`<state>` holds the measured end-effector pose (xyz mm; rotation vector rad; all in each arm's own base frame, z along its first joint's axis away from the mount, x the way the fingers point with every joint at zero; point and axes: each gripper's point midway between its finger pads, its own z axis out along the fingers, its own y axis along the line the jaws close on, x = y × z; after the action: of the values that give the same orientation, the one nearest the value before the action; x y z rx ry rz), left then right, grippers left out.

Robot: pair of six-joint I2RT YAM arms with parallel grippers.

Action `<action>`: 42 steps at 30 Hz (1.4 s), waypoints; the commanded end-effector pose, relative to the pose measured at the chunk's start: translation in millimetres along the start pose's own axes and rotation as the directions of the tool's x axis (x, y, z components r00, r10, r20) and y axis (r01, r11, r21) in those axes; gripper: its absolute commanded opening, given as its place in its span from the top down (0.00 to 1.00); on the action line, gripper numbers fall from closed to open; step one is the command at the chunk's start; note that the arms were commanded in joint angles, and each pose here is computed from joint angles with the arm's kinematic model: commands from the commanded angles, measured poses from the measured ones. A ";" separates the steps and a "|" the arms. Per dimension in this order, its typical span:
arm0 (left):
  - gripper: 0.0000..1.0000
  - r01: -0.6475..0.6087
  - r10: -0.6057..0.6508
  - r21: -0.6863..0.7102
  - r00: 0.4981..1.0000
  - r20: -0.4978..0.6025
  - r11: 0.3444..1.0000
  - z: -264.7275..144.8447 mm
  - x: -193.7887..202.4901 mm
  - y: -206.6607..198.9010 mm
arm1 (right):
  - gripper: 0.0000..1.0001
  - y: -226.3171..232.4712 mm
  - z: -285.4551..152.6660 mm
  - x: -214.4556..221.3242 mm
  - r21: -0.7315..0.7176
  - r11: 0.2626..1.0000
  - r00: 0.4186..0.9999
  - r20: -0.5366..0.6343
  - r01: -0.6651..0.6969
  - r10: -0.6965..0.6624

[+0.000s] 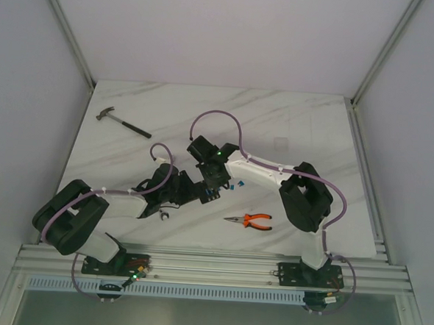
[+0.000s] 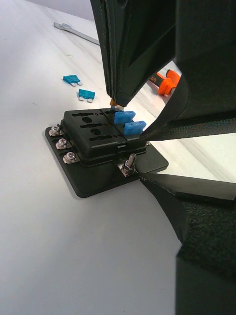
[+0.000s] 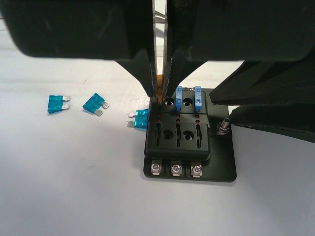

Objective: Snap on the fuse box
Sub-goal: Install the fuse at the fuse box base.

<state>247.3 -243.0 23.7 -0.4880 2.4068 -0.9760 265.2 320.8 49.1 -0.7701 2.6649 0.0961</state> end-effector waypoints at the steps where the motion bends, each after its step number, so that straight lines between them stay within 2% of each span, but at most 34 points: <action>1: 0.58 0.001 -0.001 -0.023 1.000 -0.013 1.000 -0.4 6.1 8.0 | 1.00 0.5 4.2 -1.8 0.033 0.999 1.000 -0.003 0.010 -0.010; 12: 0.58 -0.009 0.009 -0.049 1.000 -0.008 0.999 0.9 4.1 12.3 | 1.00 -6.0 1.2 -0.3 0.060 0.995 0.997 -0.017 0.079 -0.078; 26: 0.58 -0.008 0.008 -0.042 1.000 -0.010 0.999 2.1 5.1 11.4 | 1.00 2.0 15.2 6.3 0.048 0.995 0.996 -0.033 0.087 -0.085; 34: 0.58 -0.009 0.009 -0.045 1.000 -0.006 0.999 0.5 4.5 12.2 | 0.80 3.2 -5.2 -5.1 0.030 0.998 0.998 0.030 0.061 -0.062; 38: 0.58 -0.010 0.010 -0.045 1.000 -0.008 0.999 0.4 4.9 12.1 | 0.75 4.1 -16.0 -10.9 0.016 0.999 0.997 0.060 0.050 -0.051; 42: 0.57 -0.010 0.009 -0.047 1.000 -0.009 0.999 0.3 5.1 12.4 | 0.74 3.4 -22.0 -12.6 0.010 0.999 0.996 0.074 0.041 -0.042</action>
<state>247.5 -242.6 23.1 -0.4897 2.4067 -0.9703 266.8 323.8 55.3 -0.8329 2.6151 0.0587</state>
